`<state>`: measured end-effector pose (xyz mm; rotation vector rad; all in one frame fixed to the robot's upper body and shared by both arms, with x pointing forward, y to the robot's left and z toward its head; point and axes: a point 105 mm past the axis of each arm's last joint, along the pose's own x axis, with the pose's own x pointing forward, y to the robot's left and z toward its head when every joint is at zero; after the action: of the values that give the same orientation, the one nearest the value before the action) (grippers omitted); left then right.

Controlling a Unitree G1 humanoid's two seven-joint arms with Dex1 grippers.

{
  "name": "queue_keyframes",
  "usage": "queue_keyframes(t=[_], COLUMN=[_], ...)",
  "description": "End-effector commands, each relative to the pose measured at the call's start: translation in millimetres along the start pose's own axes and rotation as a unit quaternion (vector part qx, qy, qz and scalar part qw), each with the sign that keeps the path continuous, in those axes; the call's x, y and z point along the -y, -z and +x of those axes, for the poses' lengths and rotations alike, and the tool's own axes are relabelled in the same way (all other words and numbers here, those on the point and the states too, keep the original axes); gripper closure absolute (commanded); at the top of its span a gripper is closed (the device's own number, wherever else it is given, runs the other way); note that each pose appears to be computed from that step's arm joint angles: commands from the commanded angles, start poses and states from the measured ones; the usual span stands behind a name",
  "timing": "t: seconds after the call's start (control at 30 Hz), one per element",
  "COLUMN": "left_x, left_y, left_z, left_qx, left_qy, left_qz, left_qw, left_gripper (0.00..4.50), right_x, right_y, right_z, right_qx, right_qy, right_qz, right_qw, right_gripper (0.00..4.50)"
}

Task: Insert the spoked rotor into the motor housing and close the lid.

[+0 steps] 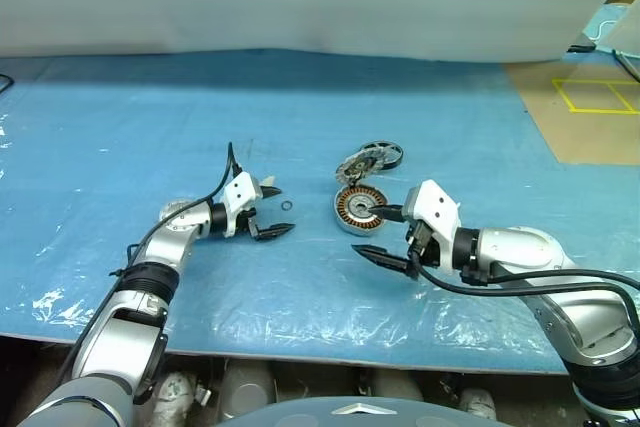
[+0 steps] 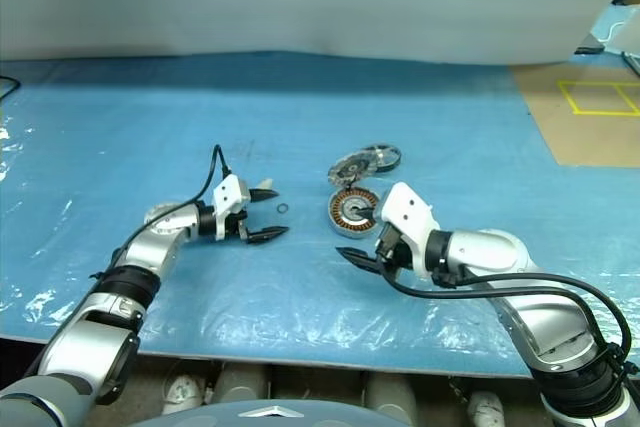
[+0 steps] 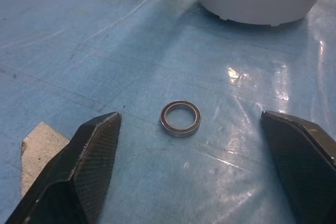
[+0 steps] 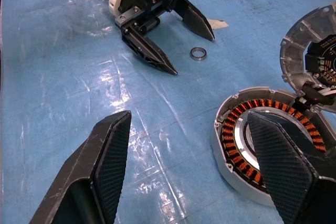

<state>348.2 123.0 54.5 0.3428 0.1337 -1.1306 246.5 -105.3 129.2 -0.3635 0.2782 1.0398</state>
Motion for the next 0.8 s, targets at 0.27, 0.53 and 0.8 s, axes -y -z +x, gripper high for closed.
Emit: queue_keyframes(t=[0.27,0.53,0.8], left_x=[6,1,6], left_y=[11,6,13], left_z=[10,15,11], left_qx=[-0.003,0.009,-0.006], left_qy=[-0.015,-0.024,-0.005], left_qz=[-0.016,-0.021,-0.022], left_qw=[1.000,0.999,1.000], left_gripper=[0.00,0.18,2.62], right_x=[5,5,6], right_y=[-4,0,1], right_z=[-1,0,0], right_qx=[0.003,-0.001,-0.004], right_qy=[0.012,0.017,0.022], right_qz=[-0.025,-0.028,-0.033], right_qw=[1.000,0.999,0.999], right_gripper=[0.85,0.83,0.82])
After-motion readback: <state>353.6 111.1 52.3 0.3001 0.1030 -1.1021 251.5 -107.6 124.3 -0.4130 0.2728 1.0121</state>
